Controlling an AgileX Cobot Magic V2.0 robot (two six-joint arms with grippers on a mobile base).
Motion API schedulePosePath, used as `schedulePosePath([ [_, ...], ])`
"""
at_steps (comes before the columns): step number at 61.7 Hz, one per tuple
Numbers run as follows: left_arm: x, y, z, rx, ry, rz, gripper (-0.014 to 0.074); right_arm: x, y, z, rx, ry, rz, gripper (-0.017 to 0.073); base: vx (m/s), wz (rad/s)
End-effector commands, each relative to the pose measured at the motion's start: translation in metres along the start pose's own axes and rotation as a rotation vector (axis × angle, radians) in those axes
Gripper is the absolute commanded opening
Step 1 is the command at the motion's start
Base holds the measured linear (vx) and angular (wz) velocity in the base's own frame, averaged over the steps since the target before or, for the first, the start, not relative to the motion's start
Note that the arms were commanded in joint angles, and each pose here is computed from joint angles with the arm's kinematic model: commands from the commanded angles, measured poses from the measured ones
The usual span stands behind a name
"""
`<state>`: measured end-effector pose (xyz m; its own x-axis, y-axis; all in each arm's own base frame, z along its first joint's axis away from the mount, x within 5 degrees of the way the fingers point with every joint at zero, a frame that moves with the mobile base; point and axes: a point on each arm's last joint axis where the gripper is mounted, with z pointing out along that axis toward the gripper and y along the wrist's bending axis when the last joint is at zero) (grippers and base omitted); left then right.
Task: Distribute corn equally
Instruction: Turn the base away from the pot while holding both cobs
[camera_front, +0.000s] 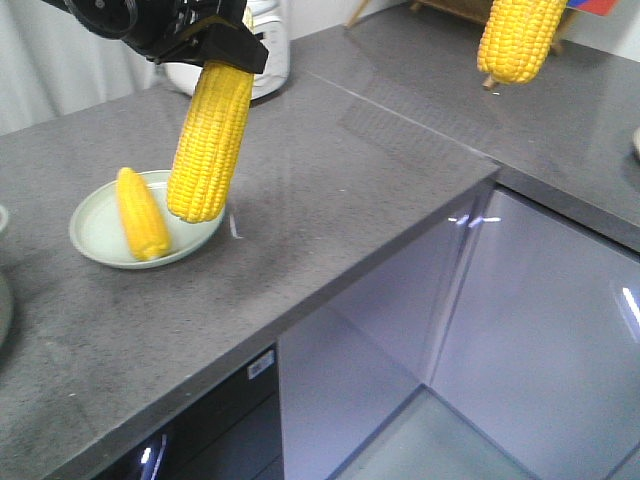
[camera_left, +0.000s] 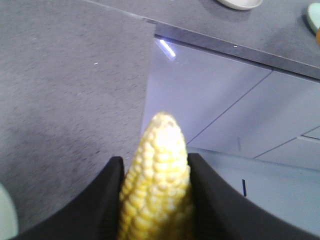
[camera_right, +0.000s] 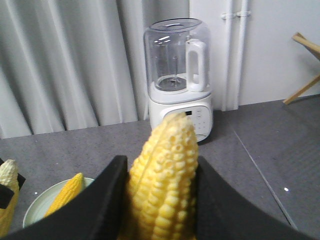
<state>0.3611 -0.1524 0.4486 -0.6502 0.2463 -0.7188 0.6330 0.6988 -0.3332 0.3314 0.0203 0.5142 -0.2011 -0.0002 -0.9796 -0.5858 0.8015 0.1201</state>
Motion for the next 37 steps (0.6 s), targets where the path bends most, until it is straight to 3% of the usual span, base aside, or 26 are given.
schedulePosePath([
  [1,-0.0088,-0.0209,-0.0293,0.03,-0.098,0.028,-0.0008,-0.0202,0.0123,-0.0166,0.013,-0.104,-0.019,0.0007,-0.03,-0.4],
  [37,-0.0088,-0.0209,-0.0293,0.03,-0.098,0.028,-0.0008,-0.0202,0.0123,-0.0166,0.013,-0.104,-0.019,0.0007,-0.03,-0.38],
])
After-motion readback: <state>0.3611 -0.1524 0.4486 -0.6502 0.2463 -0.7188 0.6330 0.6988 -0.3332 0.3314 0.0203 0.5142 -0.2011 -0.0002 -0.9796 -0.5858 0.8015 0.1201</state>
